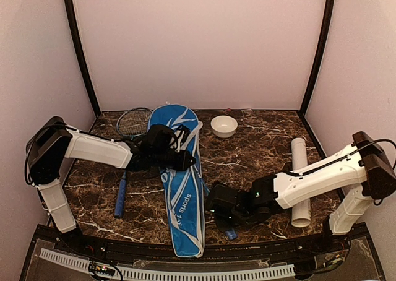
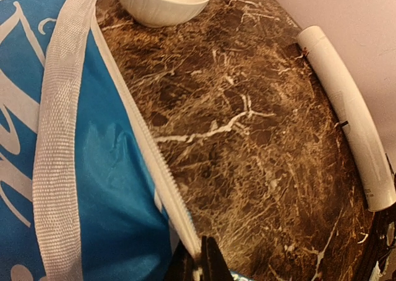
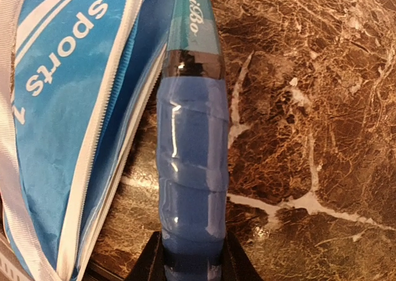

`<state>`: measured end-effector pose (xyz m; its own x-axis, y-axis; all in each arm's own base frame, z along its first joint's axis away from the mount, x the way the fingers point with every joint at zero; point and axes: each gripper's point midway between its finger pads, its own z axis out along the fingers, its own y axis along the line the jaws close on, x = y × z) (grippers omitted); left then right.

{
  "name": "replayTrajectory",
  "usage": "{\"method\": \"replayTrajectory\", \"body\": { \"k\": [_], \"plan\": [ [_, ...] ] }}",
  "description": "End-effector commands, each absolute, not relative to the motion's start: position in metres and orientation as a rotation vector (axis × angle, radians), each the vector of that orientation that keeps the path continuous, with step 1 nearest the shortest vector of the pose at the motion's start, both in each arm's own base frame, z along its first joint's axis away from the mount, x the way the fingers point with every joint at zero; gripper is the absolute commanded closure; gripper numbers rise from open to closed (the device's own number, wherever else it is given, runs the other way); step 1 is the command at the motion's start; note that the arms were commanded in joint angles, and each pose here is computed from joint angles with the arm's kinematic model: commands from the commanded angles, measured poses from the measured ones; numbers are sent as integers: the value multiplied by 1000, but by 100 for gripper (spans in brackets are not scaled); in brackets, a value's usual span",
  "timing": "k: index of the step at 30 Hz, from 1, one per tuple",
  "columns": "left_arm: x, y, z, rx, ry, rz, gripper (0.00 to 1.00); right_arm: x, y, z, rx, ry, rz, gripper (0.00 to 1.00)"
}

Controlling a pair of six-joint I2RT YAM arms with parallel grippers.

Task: Pack up the badminton gear
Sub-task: Place the racket in the racket bag.

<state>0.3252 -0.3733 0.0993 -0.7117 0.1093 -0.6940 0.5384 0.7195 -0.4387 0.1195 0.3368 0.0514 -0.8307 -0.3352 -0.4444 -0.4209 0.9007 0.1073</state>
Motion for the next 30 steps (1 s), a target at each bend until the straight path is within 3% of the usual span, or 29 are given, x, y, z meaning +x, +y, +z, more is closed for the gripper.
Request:
{"method": "replayTrajectory", "body": {
  "k": [1,7,10,15,19,24,30],
  "plan": [
    [296,-365,79,578,2385,-732,91,145,359,73,-378,2553,360,100],
    [293,-361,94,526,2383,-671,59,145,363,74,-379,2551,368,100],
    [281,-360,94,522,2410,-645,52,146,367,74,-389,2551,369,100],
    [258,-354,78,528,2486,-514,50,146,370,75,-396,2543,373,100],
    [248,-355,64,514,2522,-513,63,148,372,76,-402,2532,381,100],
    [248,-367,59,528,2515,-495,63,147,377,75,-420,2529,393,100],
    [254,-344,33,486,2579,-245,62,148,379,76,-418,2525,404,100]
  ]
}}
